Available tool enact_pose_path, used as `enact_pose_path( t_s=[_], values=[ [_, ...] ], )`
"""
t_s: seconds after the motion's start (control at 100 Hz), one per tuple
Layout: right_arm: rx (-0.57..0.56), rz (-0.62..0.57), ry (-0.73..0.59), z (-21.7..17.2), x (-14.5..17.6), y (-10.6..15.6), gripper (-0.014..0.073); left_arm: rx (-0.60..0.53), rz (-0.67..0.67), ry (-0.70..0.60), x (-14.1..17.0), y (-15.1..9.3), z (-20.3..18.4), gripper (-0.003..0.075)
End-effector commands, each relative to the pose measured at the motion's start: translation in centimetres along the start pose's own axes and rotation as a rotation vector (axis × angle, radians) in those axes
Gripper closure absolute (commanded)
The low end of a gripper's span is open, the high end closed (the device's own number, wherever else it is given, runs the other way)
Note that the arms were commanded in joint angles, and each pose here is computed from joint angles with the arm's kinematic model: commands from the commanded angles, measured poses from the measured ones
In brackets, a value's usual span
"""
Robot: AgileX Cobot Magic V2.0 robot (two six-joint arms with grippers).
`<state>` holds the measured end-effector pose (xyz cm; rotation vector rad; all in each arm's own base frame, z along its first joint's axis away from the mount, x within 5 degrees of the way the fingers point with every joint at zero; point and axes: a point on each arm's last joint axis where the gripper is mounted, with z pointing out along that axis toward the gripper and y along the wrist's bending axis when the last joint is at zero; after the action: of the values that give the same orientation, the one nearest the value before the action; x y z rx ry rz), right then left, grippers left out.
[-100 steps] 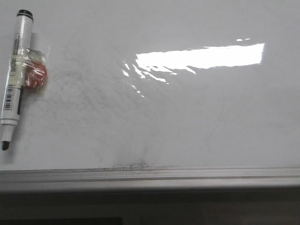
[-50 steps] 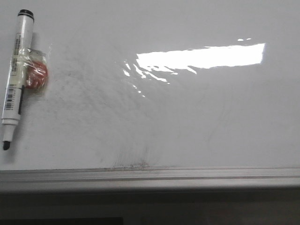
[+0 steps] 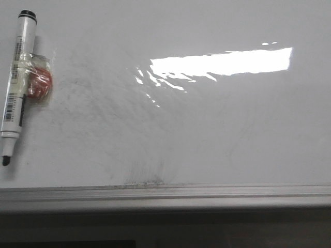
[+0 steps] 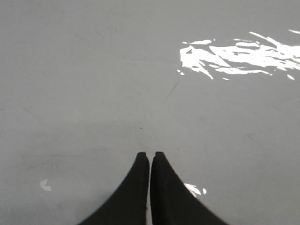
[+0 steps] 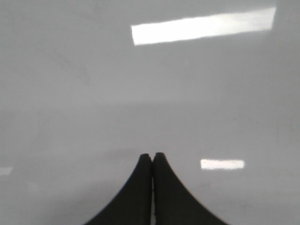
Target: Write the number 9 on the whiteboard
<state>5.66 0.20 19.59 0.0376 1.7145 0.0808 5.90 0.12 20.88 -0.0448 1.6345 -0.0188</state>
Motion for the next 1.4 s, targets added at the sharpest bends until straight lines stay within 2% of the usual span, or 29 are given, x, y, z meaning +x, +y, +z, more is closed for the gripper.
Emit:
enact_pose_path(
  t_s=[0.0,0.16,0.29,0.35,0.37,0.43,0.44,0.51,0.55,0.64,0.7,0.84,0.92,0.97,1.2,1.39],
  values=[
    [-0.002,0.018,-0.049,0.0,-2.8,0.2,0.0658,0.015,-0.011,-0.081,-3.2,-0.2,0.3,0.0741],
    [0.001,0.021,0.004,0.8,-4.9,0.4,0.0659,0.013,-0.013,-0.044,-5.9,-0.4,1.7,0.0741],
    [0.004,0.022,0.029,1.5,-5.1,0.4,0.0659,0.020,-0.013,-0.067,-6.9,-0.5,2.9,0.0715],
    [0.004,0.022,0.029,1.7,-5.1,0.4,0.0659,0.029,-0.015,-0.121,-7.5,-0.5,3.4,0.0629],
    [0.005,0.022,0.027,1.7,-5.1,0.4,0.0658,0.033,-0.016,-0.142,-7.6,-0.6,3.6,0.0575],
    [0.005,0.022,0.030,1.8,-5.1,0.4,0.0658,0.038,-0.016,-0.168,-7.9,-0.6,4.0,0.0477],
    [0.005,0.022,0.031,1.8,-5.1,0.4,0.0658,0.040,-0.018,-0.185,-8.0,-0.7,4.1,0.0440],
    [0.005,0.022,0.029,1.8,-5.1,0.4,0.0658,0.047,-0.033,-0.218,-8.3,-0.7,4.7,0.0360],
    [0.005,0.022,0.031,1.8,-5.1,0.4,0.0658,0.051,-0.026,-0.221,-8.3,-0.8,5.1,0.0344],
    [0.005,0.022,0.032,1.8,-5.0,0.4,0.0659,0.106,0.011,-0.218,-8.2,-1.4,5.5,0.0342],
    [0.005,0.022,0.032,1.8,-5.0,0.4,0.0658,0.194,0.008,-0.195,-8.0,-2.3,5.7,0.0342],
    [0.005,0.022,0.032,1.8,-5.0,0.4,0.0659,0.491,-0.130,-0.103,-7.3,-5.5,5.3,0.0342],
    [0.005,0.022,0.032,1.8,-5.0,0.4,0.0658,0.604,-0.211,-0.030,-6.8,-6.9,5.0,0.0343],
    [0.005,0.022,0.032,1.8,-5.0,0.4,0.0658,0.668,-0.219,0.009,-6.5,-7.8,4.8,0.0343],
    [0.005,0.022,0.032,1.8,-5.0,0.4,0.0659,0.808,-0.227,0.157,-5.0,-10.3,4.3,0.0343],
    [0.005,0.022,0.034,1.8,-5.0,0.4,0.0659,0.798,-0.204,0.262,-3.7,-11.0,4.7,0.0344]
  ],
)
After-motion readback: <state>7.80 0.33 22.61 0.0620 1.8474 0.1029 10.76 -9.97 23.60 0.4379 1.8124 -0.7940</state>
